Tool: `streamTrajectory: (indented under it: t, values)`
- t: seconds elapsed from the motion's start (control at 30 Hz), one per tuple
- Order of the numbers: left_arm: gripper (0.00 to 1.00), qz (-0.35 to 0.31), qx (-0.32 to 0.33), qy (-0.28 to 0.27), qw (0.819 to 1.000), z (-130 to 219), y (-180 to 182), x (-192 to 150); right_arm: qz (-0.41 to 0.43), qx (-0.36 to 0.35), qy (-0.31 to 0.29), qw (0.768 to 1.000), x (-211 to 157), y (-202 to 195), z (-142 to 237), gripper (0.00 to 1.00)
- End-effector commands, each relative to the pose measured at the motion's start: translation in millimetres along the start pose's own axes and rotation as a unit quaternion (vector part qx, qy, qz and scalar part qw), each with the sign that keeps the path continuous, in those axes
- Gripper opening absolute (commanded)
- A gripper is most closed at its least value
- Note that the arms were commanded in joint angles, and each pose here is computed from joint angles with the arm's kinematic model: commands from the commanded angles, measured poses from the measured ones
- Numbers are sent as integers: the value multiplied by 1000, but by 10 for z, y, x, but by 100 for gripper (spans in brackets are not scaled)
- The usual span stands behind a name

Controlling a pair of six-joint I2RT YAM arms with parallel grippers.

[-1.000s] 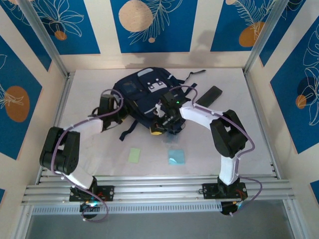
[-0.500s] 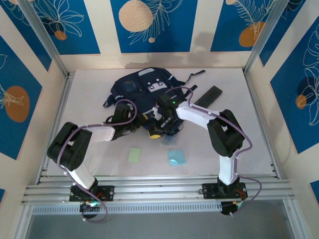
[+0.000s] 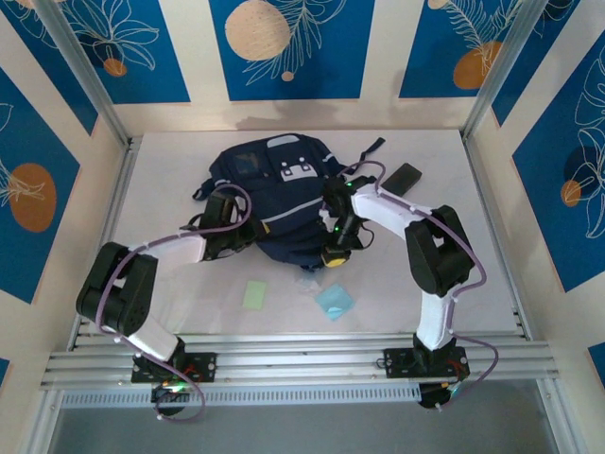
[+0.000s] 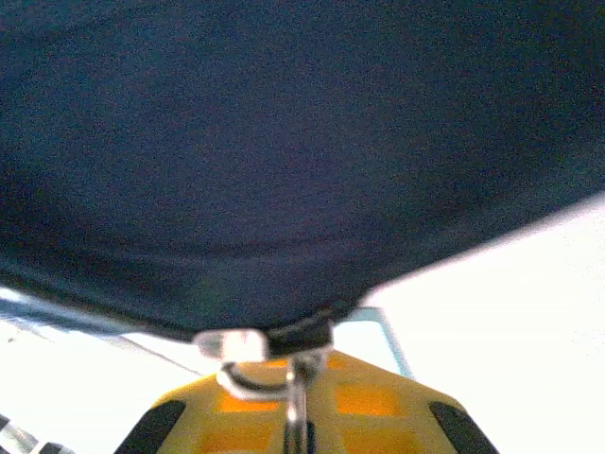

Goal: Pack the student bag
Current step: Zip the student bag at the top-center of the table.

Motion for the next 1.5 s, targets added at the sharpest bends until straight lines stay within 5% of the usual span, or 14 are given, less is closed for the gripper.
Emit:
streamTrajectory:
  t: [0.0,0.27,0.4,0.53,0.73,1.03,1.3,1.37,1.47]
  values:
    - [0,-41,53,-50,996,319,167,333,-33,-109,-4,993,-21,-346,268,0]
    - [0,-19,50,-81,995,465,298,914,64,51,-70,994,369,340,287,0]
    - [62,-14,73,-73,995,475,262,1030,67,155,-88,982,530,767,258,0]
    - [82,3,84,-79,993,593,262,927,35,236,-104,966,738,1018,222,0]
    - [96,94,37,-112,989,779,340,503,25,274,-130,953,899,1235,318,0]
    - [100,230,0,-147,962,723,271,-46,22,277,-140,950,1017,1392,296,0]
    - [97,260,-31,-214,941,563,93,-37,42,300,-107,947,851,1549,222,0]
    - [90,256,-36,-220,941,464,61,-10,44,306,-96,946,790,1543,207,0]
    - [55,261,-58,-221,938,314,75,15,51,302,-81,948,691,1491,190,0]
Point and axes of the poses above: each hand's point on the last joint's axis, 136 mm out from that joint toward the fingers, its own z axis back along the fingers, its own y axis along the line the jaws close on, x = y × z, the point moved 10 cm from there along z, back along the fingers
